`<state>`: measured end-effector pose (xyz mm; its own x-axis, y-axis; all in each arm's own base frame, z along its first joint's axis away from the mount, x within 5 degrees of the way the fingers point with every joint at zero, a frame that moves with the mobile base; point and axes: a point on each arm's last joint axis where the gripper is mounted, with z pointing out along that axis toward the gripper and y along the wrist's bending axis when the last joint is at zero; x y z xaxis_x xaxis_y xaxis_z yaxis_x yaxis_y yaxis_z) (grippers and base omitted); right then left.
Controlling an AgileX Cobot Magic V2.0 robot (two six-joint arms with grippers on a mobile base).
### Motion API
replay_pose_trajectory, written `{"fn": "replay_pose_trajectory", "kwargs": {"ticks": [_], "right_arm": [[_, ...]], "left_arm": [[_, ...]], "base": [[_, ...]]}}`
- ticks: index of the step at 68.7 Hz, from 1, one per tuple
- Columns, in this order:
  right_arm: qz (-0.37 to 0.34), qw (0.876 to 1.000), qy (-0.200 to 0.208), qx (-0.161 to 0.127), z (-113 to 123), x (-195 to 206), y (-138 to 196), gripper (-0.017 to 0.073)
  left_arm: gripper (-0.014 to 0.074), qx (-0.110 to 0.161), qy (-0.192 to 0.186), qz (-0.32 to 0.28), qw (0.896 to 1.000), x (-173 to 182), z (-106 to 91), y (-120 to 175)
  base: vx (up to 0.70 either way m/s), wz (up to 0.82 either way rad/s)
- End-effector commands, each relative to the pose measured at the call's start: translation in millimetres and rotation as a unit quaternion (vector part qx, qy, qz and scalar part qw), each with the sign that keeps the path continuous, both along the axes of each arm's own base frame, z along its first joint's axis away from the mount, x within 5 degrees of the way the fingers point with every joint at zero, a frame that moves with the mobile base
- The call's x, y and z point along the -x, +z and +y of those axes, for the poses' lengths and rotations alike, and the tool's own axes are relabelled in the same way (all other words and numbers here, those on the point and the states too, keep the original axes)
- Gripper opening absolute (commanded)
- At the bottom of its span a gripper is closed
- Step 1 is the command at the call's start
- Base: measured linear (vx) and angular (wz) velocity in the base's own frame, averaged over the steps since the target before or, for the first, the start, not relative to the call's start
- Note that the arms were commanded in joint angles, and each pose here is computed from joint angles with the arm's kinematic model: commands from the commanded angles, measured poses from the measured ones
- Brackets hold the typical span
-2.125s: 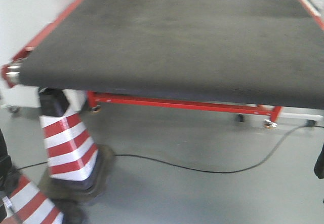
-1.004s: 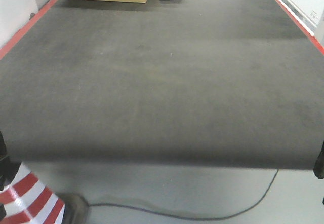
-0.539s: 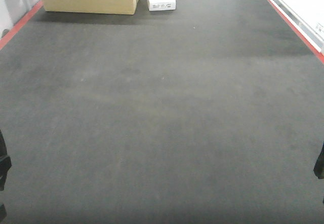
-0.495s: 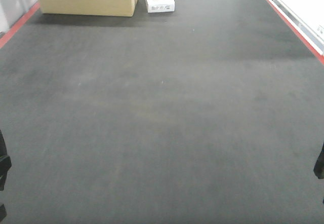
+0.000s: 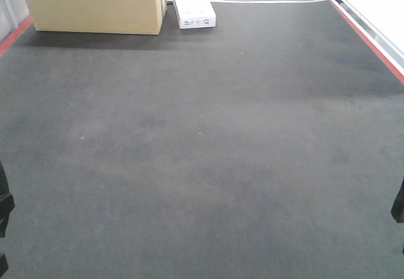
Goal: Move and align brake pads A on conveyor
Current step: 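Approach the conveyor belt holding both pads above it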
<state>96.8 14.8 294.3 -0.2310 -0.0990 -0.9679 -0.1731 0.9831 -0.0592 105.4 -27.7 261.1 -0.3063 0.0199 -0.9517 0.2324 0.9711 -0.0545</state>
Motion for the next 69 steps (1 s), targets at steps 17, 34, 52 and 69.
{"fn": "replay_pose_trajectory", "kwargs": {"ticks": [17, 34, 52, 69], "right_arm": [[-0.057, 0.998, -0.01, -0.001, -1.8, -2.1, 18.1, -0.0004], [-0.057, 0.998, -0.01, -0.001, -1.8, -2.1, 18.1, -0.0004], [-0.057, 0.998, -0.01, -0.001, -1.8, -2.1, 18.1, -0.0004], [-0.056, 0.998, -0.01, -0.001, -1.8, -2.0, 17.8, -0.0004]], "left_arm": [[-0.0006, 0.017, -0.006, -0.056, 0.998, -3.4, -2.2, 17.4], [-0.0006, 0.017, -0.006, -0.056, 0.998, -3.4, -2.2, 17.4], [-0.0006, 0.017, -0.006, -0.056, 0.998, -3.4, -2.2, 17.4], [-0.0006, 0.017, -0.006, -0.056, 0.998, -3.4, -2.2, 17.4]], "base": [[0.12, 0.05], [0.03, -0.02], [0.0, 0.0], [0.0, 0.0]]}}
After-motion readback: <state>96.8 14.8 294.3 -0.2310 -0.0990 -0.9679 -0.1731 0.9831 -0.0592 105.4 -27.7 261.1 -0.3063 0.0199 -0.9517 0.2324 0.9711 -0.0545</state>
